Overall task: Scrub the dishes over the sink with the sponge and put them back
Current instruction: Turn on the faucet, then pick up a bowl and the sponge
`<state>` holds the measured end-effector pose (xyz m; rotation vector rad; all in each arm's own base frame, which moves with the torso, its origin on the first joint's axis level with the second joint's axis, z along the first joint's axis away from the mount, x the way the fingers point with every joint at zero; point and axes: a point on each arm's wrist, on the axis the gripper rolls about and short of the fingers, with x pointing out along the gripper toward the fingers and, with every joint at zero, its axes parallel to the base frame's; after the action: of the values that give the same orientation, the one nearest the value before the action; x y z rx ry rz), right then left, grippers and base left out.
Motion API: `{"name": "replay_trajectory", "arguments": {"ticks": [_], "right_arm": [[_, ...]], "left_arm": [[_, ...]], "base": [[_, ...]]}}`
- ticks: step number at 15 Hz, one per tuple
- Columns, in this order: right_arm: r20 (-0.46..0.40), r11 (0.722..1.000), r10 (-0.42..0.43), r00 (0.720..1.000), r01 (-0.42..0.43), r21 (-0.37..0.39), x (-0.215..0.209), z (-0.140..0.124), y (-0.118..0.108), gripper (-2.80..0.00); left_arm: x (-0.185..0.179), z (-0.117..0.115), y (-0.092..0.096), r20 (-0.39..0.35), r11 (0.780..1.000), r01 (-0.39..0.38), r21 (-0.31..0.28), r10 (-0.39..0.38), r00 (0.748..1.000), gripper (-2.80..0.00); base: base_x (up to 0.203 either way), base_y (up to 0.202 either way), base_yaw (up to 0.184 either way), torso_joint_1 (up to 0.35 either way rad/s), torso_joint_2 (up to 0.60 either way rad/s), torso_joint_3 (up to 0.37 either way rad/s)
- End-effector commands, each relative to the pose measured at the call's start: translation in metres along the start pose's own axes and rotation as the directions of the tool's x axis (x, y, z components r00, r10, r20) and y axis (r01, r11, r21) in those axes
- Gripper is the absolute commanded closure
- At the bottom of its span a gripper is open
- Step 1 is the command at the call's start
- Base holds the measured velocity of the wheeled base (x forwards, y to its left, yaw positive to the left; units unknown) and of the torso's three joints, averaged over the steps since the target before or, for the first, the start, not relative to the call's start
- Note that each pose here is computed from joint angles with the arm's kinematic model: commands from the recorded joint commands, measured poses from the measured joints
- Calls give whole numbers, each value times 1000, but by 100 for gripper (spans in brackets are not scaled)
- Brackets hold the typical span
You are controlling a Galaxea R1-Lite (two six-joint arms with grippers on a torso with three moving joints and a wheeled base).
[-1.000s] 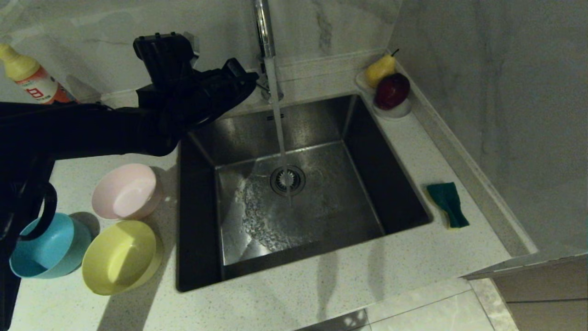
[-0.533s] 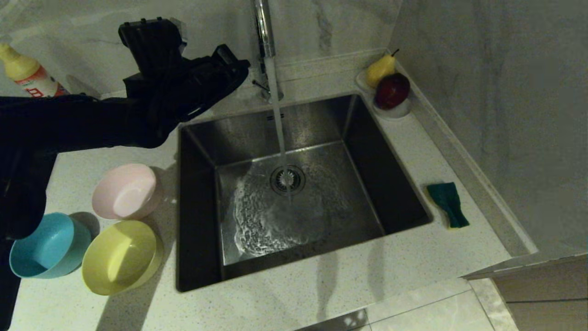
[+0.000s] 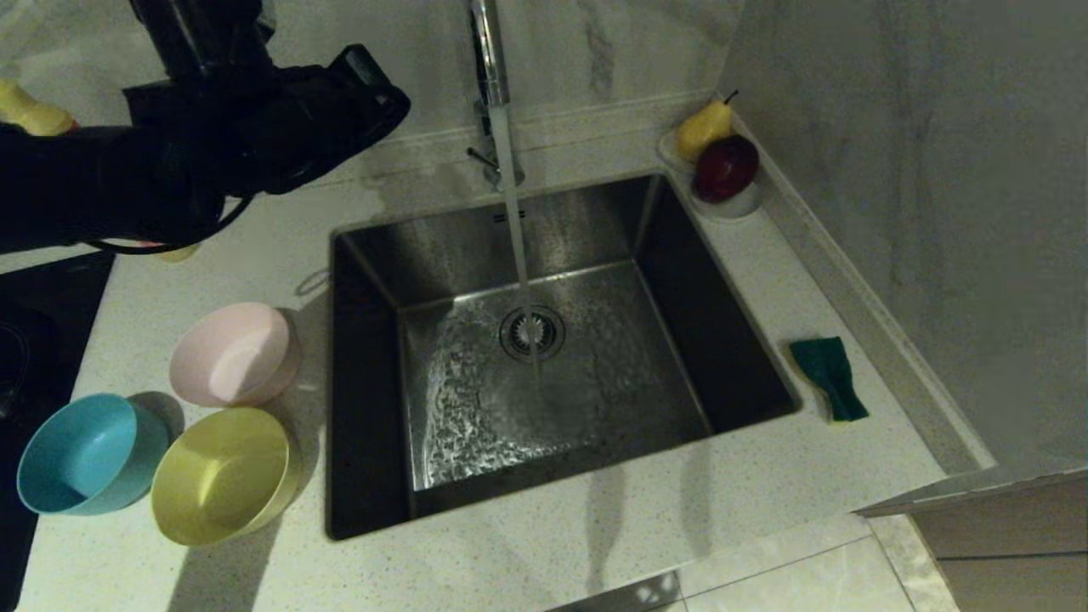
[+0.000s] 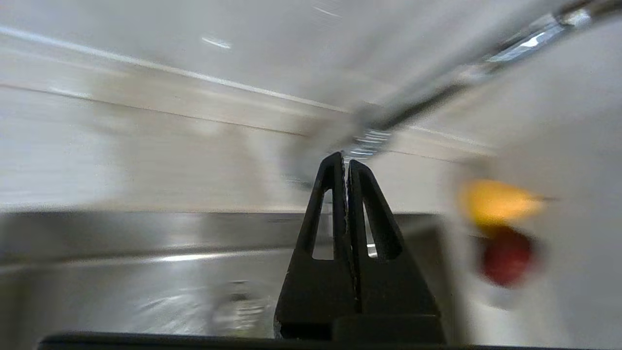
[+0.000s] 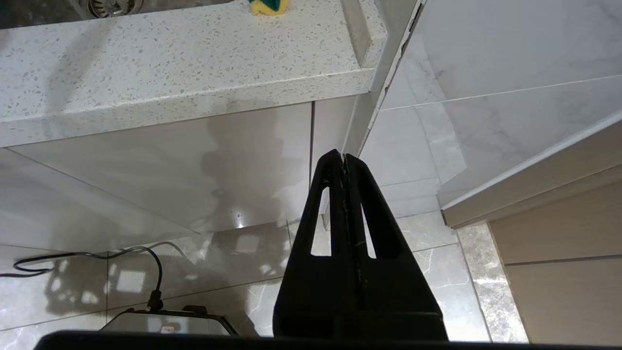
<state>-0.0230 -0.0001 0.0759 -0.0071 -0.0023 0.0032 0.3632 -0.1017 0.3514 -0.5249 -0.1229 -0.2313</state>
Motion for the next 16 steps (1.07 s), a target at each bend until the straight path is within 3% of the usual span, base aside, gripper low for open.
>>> {"name": "replay_trajectory", "arguments": {"ticks": [1, 3, 6, 10, 16], "right_arm": [[1, 1000, 0, 1000, 0, -1, 0, 0, 0, 0], [1, 1000, 0, 1000, 0, -1, 0, 0, 0, 0], [1, 1000, 0, 1000, 0, -1, 0, 0, 0, 0], [-1, 1000, 1, 1000, -1, -1, 0, 0, 0, 0], [-1, 1000, 0, 1000, 0, -1, 0, 0, 0, 0]], "left_arm": [[-43, 32, -11, 57, 992, -110, 64, 107, 993, 0], [-79, 44, -11, 66, 971, -221, 89, 216, 974, 0], [-139, 56, -9, 104, 938, -325, 119, 314, 944, 0], [-208, 52, 4, 171, 865, -485, 131, 462, 870, 0], [-309, 32, 27, 213, 849, -515, 114, 486, 848, 0]], "base": [[0, 0, 0, 0, 0, 0], [0, 0, 0, 0, 0, 0], [0, 0, 0, 0, 0, 0], [0, 0, 0, 0, 0, 0], [0, 0, 0, 0, 0, 0]]}}
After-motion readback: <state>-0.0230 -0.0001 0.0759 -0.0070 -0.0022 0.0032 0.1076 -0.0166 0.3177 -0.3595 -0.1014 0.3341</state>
